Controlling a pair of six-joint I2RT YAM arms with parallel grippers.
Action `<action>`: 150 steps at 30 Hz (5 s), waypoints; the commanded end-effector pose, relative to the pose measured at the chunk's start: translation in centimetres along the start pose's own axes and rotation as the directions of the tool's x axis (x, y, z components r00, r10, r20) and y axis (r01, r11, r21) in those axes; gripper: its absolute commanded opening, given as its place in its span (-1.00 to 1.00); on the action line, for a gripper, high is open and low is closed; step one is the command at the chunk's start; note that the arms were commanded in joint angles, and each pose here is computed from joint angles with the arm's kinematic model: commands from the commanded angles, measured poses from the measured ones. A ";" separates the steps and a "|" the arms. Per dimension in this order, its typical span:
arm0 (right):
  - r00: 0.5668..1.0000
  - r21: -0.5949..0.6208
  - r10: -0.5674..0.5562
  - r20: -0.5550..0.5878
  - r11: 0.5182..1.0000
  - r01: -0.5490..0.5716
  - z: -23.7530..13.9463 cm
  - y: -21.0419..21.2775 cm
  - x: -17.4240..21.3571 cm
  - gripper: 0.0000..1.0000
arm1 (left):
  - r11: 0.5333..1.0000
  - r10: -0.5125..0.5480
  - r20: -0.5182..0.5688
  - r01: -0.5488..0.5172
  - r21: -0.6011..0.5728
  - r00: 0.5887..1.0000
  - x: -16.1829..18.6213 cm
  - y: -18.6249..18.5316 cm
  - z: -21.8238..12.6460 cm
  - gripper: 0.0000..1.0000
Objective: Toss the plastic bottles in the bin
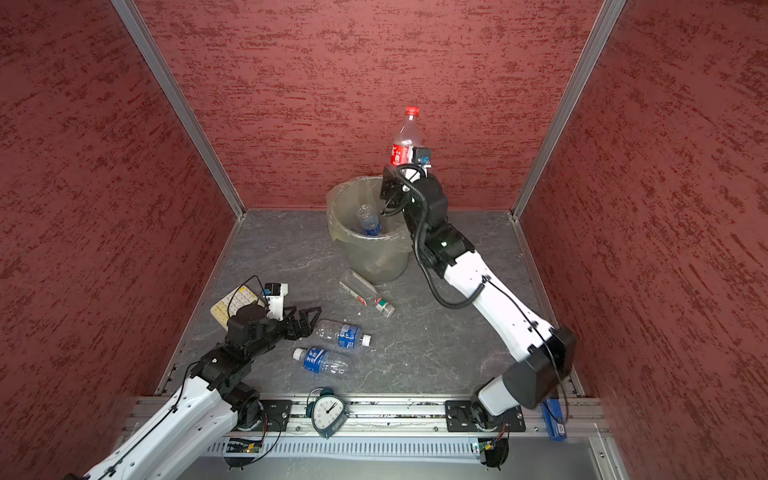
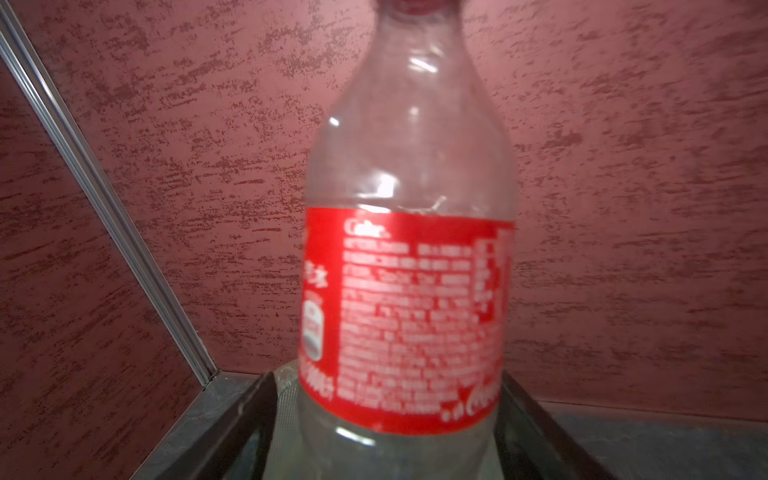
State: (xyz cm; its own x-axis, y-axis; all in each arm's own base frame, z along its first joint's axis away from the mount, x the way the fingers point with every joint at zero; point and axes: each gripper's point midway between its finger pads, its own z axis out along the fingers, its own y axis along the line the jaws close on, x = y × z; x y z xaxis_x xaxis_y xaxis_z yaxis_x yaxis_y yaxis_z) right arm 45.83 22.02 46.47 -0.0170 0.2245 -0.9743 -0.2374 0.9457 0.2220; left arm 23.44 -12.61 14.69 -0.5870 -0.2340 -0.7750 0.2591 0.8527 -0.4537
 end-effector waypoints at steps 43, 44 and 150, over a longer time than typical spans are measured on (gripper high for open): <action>0.988 0.035 0.090 -0.124 0.996 -0.086 -14.1 -7.7 10.5 0.97 | 0.997 -0.005 -0.043 0.002 -0.072 0.999 0.1 0.0 -1.8 0.99; 0.988 0.034 0.093 -0.124 0.995 -0.089 -14.3 -7.9 11.1 0.97 | 0.997 -0.002 -0.044 -0.001 -0.076 0.999 0.2 -0.1 -1.9 0.99; 0.713 -0.059 -0.029 -0.701 0.998 -0.017 -12.0 -5.7 36.4 0.88 | 0.933 -0.228 -0.412 0.076 -0.353 0.882 3.0 -2.7 17.5 0.89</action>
State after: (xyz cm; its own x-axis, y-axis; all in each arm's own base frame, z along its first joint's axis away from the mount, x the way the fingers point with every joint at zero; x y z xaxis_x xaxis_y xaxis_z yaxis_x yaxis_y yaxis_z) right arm 34.87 22.70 8.75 -0.6949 -0.0547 -0.7171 -0.3167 0.9185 0.2368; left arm 34.23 -23.97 5.68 -0.8975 -0.1957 -0.3952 -0.0558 0.9393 -0.3385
